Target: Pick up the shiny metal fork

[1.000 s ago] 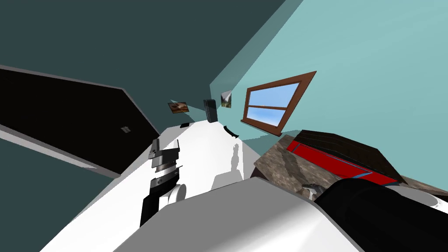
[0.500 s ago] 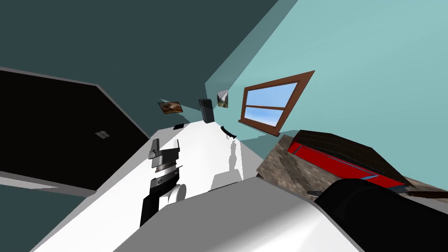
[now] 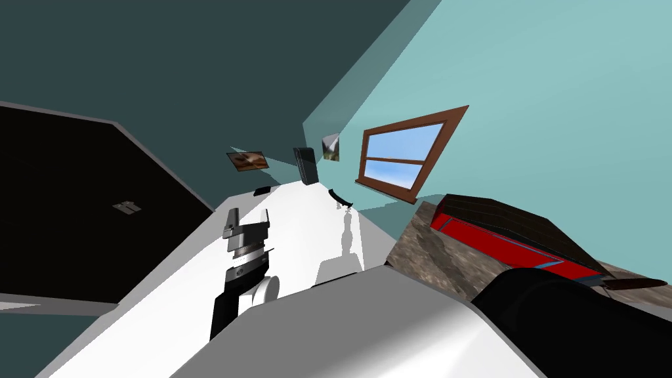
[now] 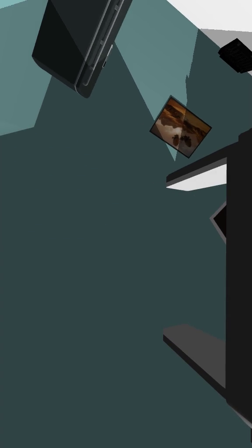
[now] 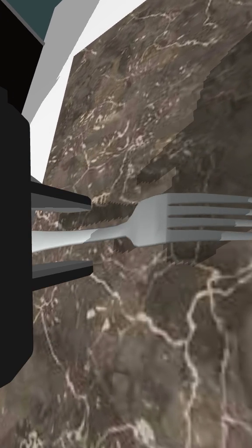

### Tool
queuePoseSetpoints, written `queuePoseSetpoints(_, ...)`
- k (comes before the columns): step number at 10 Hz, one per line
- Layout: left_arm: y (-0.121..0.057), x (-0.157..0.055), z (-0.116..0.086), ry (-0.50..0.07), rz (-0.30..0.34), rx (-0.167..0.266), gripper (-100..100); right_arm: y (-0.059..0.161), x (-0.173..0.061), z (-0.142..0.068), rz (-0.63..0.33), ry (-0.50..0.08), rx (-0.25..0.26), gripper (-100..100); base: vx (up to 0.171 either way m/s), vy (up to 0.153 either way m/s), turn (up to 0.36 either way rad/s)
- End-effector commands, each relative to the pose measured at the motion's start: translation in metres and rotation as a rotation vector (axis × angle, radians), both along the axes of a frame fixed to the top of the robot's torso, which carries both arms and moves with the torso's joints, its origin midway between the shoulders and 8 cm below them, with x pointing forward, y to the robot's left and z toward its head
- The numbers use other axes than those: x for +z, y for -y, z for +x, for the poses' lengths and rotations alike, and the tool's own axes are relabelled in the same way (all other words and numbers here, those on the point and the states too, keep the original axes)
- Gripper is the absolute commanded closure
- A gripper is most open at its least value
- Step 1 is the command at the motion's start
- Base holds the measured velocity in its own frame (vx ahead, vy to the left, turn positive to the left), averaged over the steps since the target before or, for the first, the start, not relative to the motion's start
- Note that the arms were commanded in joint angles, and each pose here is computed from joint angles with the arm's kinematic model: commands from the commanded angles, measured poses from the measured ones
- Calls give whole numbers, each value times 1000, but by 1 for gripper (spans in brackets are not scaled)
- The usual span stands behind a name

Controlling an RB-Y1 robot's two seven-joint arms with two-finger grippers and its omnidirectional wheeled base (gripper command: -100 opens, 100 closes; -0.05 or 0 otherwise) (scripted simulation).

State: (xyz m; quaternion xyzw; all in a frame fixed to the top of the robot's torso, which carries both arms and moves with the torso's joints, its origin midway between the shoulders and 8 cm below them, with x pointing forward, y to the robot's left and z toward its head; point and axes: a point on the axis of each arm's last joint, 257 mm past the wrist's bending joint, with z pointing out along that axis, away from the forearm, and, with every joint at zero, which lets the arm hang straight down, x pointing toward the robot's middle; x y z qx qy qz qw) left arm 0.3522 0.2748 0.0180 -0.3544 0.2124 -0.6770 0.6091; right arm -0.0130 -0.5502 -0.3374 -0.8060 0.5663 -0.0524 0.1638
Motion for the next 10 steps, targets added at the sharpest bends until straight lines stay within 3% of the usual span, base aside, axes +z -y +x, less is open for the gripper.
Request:
queuePoseSetpoints(1, 0, 0, 0, 0, 0, 0, 0, 0, 0, 0, 0, 0, 0, 100, 0, 0, 0)
queuePoseSetpoints(3, 0, 0, 0, 0, 0, 0, 0, 0, 0, 0, 0, 0, 1, 100, 0, 0, 0)
queuePoseSetpoints(4, 0, 0, 0, 0, 0, 0, 0, 0, 0, 0, 0, 1, 1, 0, 0, 0, 0)
queuePoseSetpoints(5, 0, 0, 0, 0, 0, 0, 0, 2, 0, 11, 1, -1, -26, 100, -130, -7, 306)
queuePoseSetpoints(10, 0, 0, 0, 0, 0, 0, 0, 8, 3, 34, -1, -7, -92, 100, -168, -23, 173)
